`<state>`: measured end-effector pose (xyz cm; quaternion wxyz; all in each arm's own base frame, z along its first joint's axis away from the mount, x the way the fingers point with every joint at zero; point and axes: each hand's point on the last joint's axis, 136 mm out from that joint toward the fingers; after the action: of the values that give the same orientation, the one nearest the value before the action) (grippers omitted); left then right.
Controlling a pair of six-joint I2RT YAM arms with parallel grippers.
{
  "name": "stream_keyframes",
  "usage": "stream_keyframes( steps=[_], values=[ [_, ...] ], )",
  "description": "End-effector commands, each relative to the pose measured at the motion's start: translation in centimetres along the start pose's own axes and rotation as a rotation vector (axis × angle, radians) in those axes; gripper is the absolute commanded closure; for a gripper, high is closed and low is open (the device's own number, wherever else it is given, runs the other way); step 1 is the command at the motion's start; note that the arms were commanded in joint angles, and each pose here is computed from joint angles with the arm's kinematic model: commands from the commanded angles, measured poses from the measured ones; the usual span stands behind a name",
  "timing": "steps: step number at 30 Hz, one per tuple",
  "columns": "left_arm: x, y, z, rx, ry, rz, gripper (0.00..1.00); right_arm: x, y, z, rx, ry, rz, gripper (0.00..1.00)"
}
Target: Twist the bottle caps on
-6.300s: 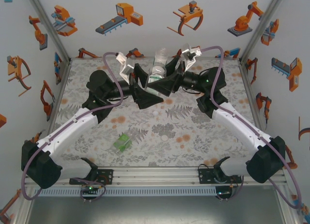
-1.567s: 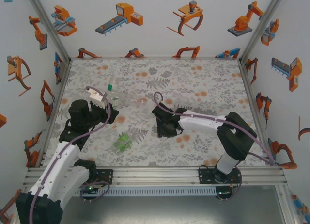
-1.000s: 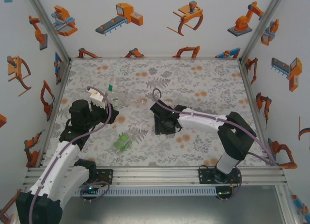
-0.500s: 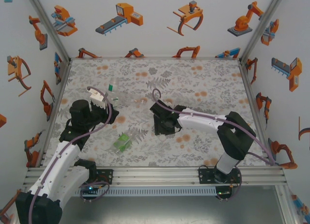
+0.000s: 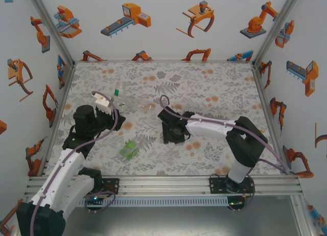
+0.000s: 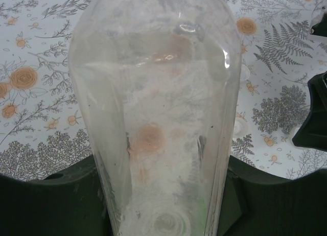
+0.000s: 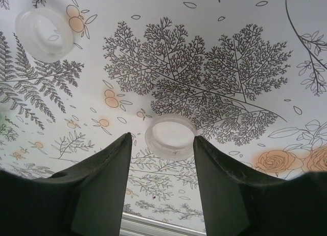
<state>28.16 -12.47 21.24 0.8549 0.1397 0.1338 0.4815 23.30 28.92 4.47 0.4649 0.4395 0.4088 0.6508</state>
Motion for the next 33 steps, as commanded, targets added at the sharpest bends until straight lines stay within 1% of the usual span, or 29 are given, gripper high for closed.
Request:
stream_keyframes(
  steps=[1,9,19,33],
  values=[
    [-0.2,0.3,1.0,-0.02,-0.026,-0.004,1.0,-0.7,-0.8,-1.0,0.038,-0.005,-0.029,0.5],
    [-0.2,0.3,1.0,-0.016,-0.026,-0.002,1.0,-0.8,-1.0,-1.1,0.047,-0.004,-0.035,0.5],
    [-0.2,0.2,0.9,-0.016,-0.026,-0.001,1.0,-0.7,1.6,0.5,-0.025,0.003,-0.039,0.5],
    [-0.2,0.2,0.9,-0.014,-0.026,0.0,1.0,-1.2,1.4,0.0,-0.014,-0.011,-0.059,0.48]
  ],
)
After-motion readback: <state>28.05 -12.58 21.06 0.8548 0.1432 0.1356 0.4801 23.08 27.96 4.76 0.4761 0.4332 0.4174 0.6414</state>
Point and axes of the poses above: each hand's point on the last joint's axis, 136 mm out from that joint toward the fingers, its own y axis back along the fingers, its own x axis along the line the jaws close on, z = x × y, and after that the axes turned 1 degree about y, right-handed
